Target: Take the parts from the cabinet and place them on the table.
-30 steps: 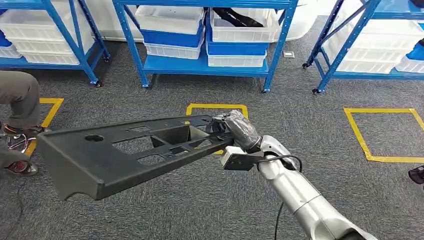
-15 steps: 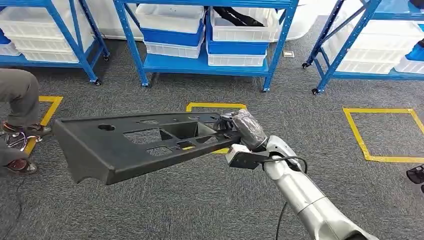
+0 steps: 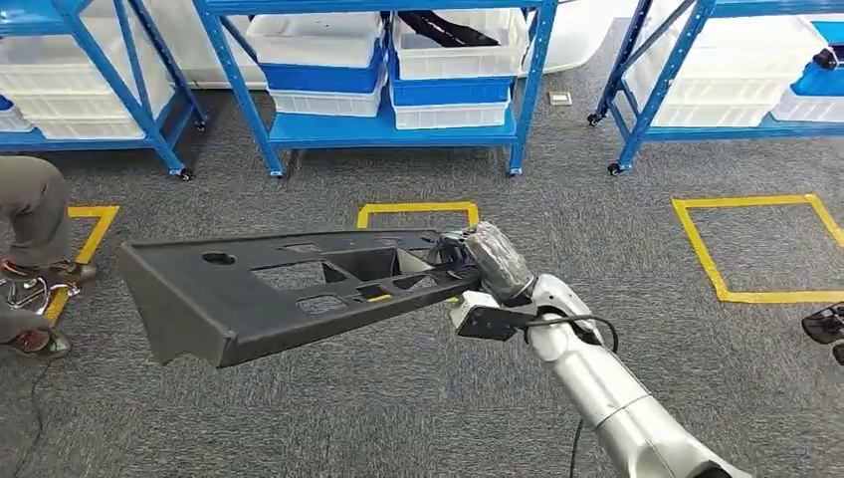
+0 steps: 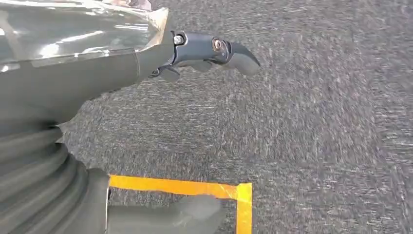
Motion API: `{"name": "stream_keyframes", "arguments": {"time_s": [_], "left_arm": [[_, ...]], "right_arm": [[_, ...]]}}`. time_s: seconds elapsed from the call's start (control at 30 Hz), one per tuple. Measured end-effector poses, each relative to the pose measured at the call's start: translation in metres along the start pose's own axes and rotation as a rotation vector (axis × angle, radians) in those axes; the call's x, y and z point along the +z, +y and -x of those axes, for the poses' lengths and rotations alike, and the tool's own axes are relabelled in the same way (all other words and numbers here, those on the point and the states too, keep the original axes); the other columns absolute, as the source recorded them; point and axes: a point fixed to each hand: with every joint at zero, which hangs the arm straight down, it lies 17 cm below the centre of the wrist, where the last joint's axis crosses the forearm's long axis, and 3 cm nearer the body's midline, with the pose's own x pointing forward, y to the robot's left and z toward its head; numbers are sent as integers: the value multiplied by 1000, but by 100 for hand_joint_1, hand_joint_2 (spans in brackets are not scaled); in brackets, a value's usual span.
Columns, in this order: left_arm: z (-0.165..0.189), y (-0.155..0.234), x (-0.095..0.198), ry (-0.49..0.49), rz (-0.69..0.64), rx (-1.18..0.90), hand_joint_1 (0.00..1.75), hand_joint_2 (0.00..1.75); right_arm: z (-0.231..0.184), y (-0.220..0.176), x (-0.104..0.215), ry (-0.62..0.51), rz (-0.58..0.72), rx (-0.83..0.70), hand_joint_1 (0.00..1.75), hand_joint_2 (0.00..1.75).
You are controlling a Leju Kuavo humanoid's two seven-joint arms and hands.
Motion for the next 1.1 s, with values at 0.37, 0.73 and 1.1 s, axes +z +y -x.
{"name": "stream_keyframes", "arguments": {"time_s": [0.37, 0.73, 1.1], "left_arm": [[-1, -1, 0, -2, 3, 1, 0, 175], [-1, -3, 2, -1, 5, 2, 0, 175], [0, -2, 1, -1, 4, 0, 0, 175]], "right_arm": [[0, -2, -1, -1, 11, 9, 162, 175], [7, -7, 2, 20, 26, 4, 162, 175], [7, -3, 3, 24, 23, 3, 162, 175]]}}
